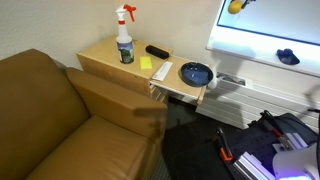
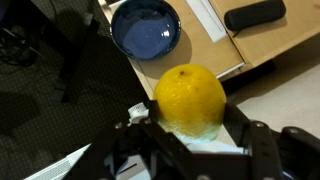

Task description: Move the lemon from the windowsill to the nightstand

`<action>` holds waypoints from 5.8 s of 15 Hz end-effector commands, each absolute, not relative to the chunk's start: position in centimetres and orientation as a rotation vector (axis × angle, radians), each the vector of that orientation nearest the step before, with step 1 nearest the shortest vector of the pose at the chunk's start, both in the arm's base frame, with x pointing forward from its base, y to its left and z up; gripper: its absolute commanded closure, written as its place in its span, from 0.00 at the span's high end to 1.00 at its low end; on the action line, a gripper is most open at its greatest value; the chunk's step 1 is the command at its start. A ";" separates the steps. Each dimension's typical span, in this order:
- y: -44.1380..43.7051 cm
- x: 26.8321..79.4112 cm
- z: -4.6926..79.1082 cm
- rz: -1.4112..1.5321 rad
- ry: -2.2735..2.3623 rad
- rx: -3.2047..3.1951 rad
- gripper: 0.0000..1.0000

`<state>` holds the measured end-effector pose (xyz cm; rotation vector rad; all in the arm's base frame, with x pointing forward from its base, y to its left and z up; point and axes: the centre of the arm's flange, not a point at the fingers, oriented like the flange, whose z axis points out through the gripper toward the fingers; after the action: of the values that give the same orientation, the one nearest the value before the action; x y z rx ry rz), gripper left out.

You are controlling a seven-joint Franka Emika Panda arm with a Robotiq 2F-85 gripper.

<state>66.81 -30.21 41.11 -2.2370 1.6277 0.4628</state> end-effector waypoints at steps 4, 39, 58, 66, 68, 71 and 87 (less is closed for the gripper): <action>-28.8 64.6 43.8 0.533 1.460 -2.460 0.67; 1.7 82.7 29.1 0.011 0.484 -3.033 0.42; 3.4 85.8 16.8 -0.301 0.735 -3.030 0.42; 6.7 87.6 16.7 -0.437 0.676 -3.008 0.42; 7.4 87.5 16.7 -0.436 0.657 -3.014 0.42; 7.8 87.3 16.3 -0.447 0.646 -3.031 0.42; 5.5 84.3 12.6 -0.486 0.706 -2.959 0.42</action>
<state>82.30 5.21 13.98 -3.0006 0.7039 -0.4598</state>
